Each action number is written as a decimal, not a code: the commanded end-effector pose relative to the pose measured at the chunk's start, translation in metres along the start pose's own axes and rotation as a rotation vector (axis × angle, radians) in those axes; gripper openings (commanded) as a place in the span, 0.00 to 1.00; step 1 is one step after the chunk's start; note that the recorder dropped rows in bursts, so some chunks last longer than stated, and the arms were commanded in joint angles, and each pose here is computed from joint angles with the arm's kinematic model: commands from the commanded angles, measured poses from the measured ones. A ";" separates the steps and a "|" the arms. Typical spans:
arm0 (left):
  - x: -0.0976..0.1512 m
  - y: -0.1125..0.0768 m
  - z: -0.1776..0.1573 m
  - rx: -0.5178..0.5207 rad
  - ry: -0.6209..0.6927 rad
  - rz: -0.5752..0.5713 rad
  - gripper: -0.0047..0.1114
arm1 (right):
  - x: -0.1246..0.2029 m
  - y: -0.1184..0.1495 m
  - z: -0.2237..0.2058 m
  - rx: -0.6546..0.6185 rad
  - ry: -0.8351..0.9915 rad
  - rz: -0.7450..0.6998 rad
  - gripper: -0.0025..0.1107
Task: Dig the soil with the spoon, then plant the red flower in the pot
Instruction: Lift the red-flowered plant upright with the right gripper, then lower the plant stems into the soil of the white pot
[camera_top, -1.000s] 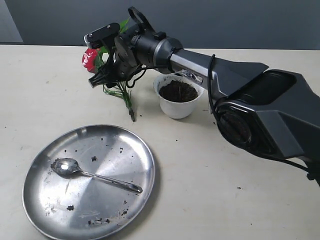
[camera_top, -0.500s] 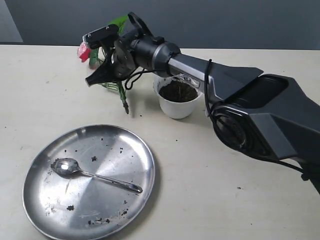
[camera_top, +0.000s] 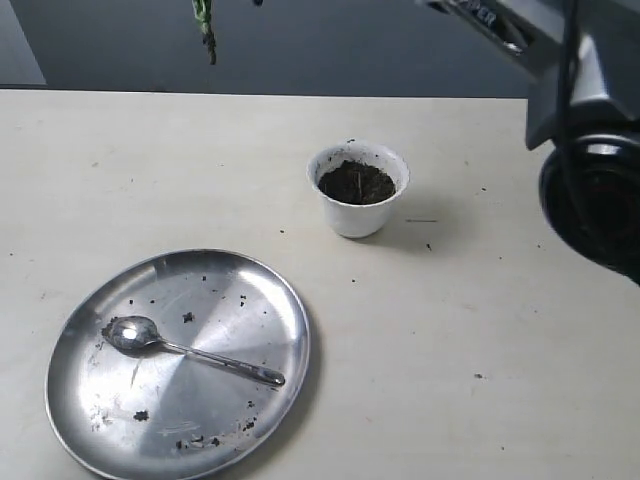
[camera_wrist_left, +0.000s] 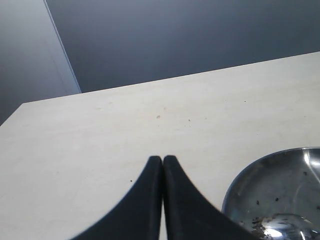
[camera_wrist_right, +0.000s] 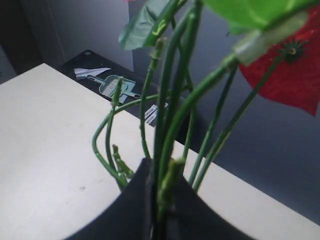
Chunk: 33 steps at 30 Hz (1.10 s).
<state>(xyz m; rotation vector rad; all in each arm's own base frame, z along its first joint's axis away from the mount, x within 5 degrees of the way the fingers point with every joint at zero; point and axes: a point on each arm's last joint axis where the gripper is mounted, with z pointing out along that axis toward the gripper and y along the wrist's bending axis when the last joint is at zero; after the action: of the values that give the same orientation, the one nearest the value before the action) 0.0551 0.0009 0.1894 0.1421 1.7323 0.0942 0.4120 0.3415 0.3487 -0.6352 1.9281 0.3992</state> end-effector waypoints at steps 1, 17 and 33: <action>-0.001 0.000 0.000 0.004 -0.006 -0.008 0.05 | -0.016 0.007 -0.037 -0.039 0.036 -0.082 0.02; -0.001 0.000 0.000 0.004 -0.006 -0.008 0.05 | 0.153 -0.012 -0.219 0.047 -0.658 -0.022 0.02; -0.001 0.000 0.000 0.004 -0.006 -0.008 0.05 | 0.203 -0.037 -0.107 0.340 -0.579 0.133 0.02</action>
<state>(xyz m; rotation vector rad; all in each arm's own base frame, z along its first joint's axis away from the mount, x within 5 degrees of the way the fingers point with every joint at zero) 0.0551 0.0009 0.1894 0.1421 1.7323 0.0942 0.2707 0.2067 0.2219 -0.1972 1.4026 0.3393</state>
